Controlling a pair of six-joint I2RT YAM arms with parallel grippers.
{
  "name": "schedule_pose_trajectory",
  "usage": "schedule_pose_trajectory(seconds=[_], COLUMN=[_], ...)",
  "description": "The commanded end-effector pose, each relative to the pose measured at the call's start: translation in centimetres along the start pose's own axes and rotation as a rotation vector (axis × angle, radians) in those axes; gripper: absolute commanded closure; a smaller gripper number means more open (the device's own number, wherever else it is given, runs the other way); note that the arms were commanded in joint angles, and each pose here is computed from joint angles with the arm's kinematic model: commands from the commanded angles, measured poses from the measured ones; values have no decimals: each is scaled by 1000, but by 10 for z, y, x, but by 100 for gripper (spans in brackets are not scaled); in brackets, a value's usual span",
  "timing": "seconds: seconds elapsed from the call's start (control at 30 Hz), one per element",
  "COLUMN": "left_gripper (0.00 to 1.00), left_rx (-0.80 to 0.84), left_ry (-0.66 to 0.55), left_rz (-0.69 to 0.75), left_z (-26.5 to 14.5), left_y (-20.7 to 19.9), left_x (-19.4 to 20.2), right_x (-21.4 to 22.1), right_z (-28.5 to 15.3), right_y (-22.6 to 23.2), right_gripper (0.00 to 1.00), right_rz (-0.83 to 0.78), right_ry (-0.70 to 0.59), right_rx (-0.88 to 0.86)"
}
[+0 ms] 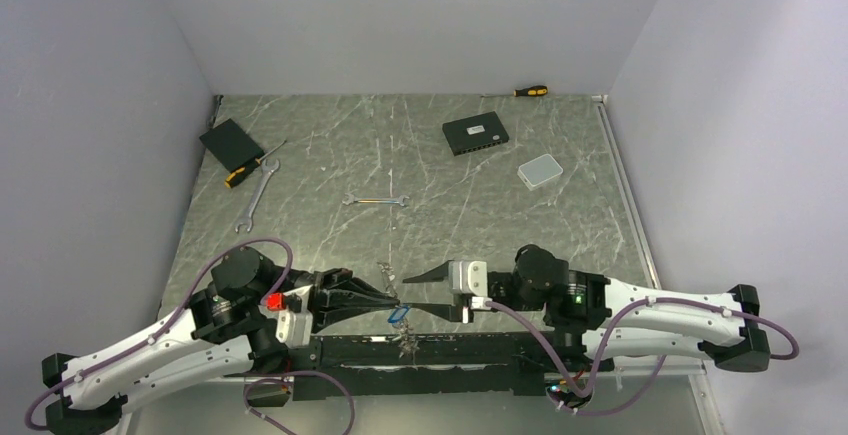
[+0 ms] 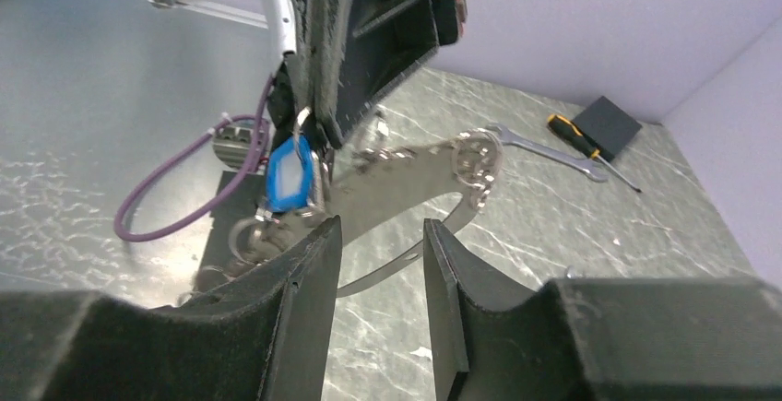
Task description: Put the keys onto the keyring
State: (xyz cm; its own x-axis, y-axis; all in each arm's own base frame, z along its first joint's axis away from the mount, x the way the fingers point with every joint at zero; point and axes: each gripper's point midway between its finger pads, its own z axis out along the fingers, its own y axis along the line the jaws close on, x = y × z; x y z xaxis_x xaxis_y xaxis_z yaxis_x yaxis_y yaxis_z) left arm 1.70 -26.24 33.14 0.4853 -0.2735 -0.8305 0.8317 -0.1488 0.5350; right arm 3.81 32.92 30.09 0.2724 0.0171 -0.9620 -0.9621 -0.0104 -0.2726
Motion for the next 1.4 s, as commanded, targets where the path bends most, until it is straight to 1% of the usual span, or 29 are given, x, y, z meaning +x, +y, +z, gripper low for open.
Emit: schedule_pose_trajectory(seconds=[0.0,0.1,0.3,0.53,0.77,0.93,1.03,1.13,1.37], left_gripper=[100,100,100,100,100,100,100,100,100], left_rx=[-8,-8,-18,-28,-28,-28,-29,-31,-30], left_ry=[-77,-75,-74,-71,-80,-80,-86,-95,-93], left_rz=[58,59,61,62,63,62,64,66,63], left_z=[3,3,2,2,1,1,0,0,1], left_y=[7,8,9,9,8,8,8,7,8], left_x=[-22,-22,-21,-18,-19,-20,-22,-24,-23], right_x=[-10,-9,-15,-32,-36,-34,-30,-27,-33], right_z=[-6,-6,-5,-8,-6,-1,0,-1,1], right_y=[-16,-16,1,15,4,2,-2,-4,7], right_gripper=[59,60,62,62,63,63,63,60,59], right_rz=[-67,-88,-55,-17,-29,-38,-53,-69,-75], right_ry=[-45,-41,-47,-99,-128,-127,-110,-105,-118], right_rx=[88,84,-16,-95,-30,-22,-3,9,-63])
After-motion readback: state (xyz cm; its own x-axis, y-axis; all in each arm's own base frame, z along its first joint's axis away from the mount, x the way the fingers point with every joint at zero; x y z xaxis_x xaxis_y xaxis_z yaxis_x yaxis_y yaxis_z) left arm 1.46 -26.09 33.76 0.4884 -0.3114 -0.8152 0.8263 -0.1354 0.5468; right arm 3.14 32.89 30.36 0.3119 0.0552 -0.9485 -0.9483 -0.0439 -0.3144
